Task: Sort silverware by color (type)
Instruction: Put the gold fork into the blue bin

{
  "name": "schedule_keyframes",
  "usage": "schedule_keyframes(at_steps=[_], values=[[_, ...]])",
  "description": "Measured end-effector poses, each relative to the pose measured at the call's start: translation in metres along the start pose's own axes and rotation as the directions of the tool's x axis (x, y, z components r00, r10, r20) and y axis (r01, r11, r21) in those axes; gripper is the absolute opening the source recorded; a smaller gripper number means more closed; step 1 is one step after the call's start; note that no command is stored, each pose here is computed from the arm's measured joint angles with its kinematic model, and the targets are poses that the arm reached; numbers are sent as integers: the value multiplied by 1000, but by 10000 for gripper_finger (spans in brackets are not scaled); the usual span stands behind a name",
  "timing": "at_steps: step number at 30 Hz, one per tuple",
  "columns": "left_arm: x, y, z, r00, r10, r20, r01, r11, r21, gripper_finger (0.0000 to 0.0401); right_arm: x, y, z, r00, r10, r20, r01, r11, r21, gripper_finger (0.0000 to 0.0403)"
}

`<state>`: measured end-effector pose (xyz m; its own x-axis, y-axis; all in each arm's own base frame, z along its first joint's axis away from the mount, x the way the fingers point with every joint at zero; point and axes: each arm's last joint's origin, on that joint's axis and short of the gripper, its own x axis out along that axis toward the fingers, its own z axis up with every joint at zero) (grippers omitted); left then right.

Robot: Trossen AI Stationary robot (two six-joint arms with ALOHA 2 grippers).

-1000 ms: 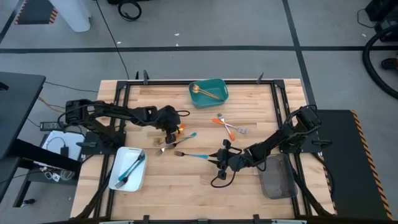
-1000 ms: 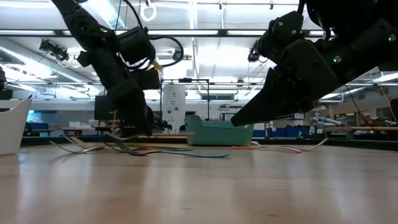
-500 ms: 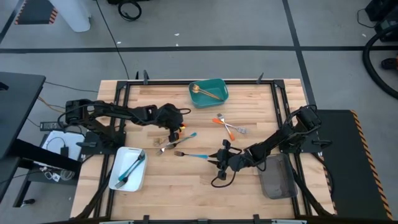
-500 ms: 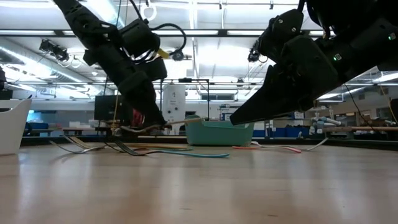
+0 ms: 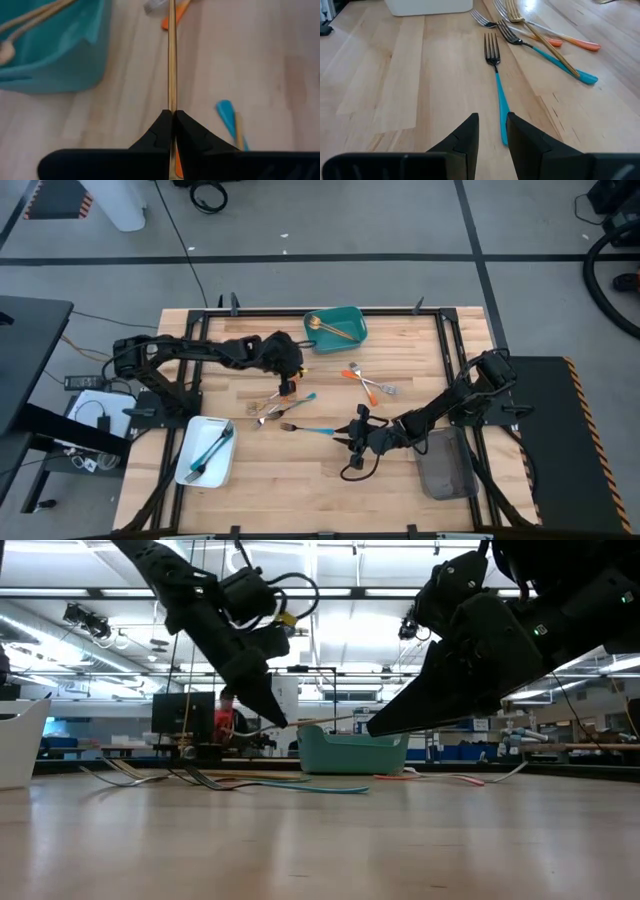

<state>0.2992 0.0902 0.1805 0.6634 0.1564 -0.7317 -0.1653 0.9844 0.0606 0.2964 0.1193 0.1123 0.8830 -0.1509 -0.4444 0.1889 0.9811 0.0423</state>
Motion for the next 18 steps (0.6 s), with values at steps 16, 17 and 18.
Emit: schedule_keyframes(at_steps=[16, 17, 18], values=[[4, 40, 56, 998, 57, -2, -56, 994, 93, 20, 0, 1, 0, 1000, 23, -7, -23, 1000, -2, 105], [3, 42, 58, 998, 62, 3, -62, 993, 97, 20, 0, 1, 0, 1000, 24, -7, -24, 1000, -1, 105], [2, 44, 60, 998, 67, 10, -67, 993, 99, 20, 0, 1, 0, 1000, 24, -7, -24, 1000, -1, 105]])
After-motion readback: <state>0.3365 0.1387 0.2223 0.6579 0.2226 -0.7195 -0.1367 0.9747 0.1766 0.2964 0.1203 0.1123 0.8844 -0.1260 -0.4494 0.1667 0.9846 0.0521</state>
